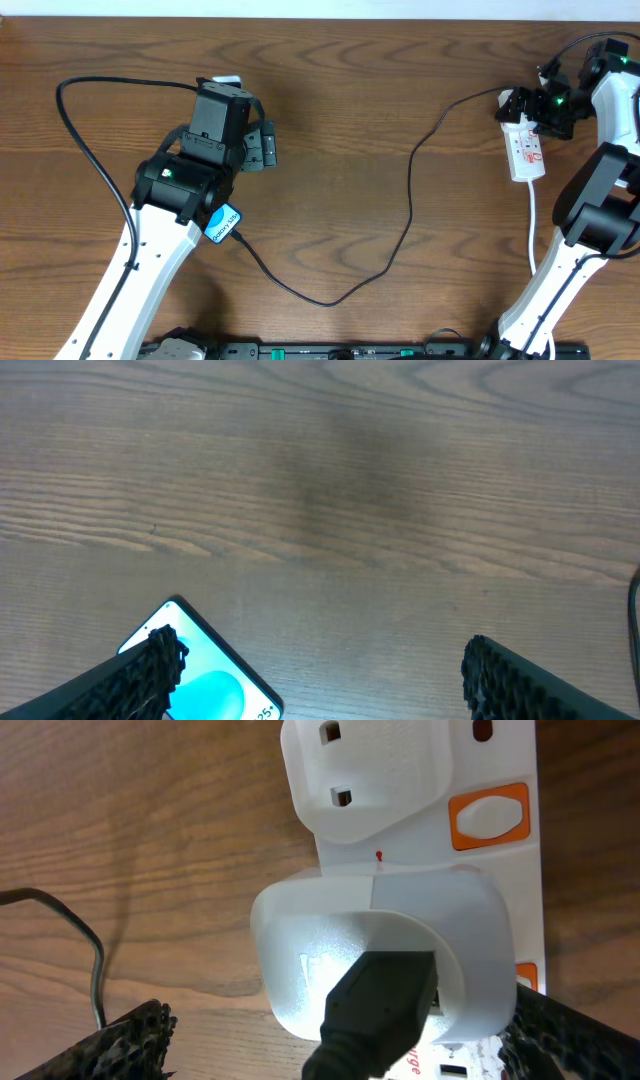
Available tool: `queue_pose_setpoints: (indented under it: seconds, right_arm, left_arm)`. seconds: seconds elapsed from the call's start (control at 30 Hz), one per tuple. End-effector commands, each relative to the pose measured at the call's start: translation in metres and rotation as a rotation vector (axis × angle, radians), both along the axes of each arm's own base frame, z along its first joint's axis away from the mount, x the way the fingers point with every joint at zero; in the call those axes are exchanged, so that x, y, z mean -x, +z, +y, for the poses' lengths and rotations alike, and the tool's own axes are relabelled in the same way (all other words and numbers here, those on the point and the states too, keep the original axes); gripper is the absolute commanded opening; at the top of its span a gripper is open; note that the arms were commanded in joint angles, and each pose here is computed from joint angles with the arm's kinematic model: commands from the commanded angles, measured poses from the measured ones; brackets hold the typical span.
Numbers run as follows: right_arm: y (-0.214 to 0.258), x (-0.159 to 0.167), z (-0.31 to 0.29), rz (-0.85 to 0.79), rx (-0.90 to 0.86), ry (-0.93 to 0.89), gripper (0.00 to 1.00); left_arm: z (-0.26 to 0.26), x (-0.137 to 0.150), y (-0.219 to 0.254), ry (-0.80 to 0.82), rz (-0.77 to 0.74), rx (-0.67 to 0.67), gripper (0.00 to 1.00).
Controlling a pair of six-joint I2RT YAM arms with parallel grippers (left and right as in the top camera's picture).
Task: Plug charger to phone and switch on socket
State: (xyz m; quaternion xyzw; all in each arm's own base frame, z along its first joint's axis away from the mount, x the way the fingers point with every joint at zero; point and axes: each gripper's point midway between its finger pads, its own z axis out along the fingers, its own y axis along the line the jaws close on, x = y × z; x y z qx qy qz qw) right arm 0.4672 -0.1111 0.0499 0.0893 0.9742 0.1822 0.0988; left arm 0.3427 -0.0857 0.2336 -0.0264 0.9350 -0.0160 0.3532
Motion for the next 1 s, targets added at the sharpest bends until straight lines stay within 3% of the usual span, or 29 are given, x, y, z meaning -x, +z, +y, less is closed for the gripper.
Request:
queue_pose_setpoints:
  seconds: [0.0,0.97]
  right_arm:
    - [-0.006,0.001,0.012,0.011,-0.038,0.027,0.99]
    - [-0.004,-0.003,0.025,0.003,-0.064,0.041,0.99]
  left_arm:
    - [0.002,-0.003,0.004,0.000,-0.009,-0.016,0.91]
    - [0.002,-0.003,0.004,0.000,-0.009,-0.016,0.91]
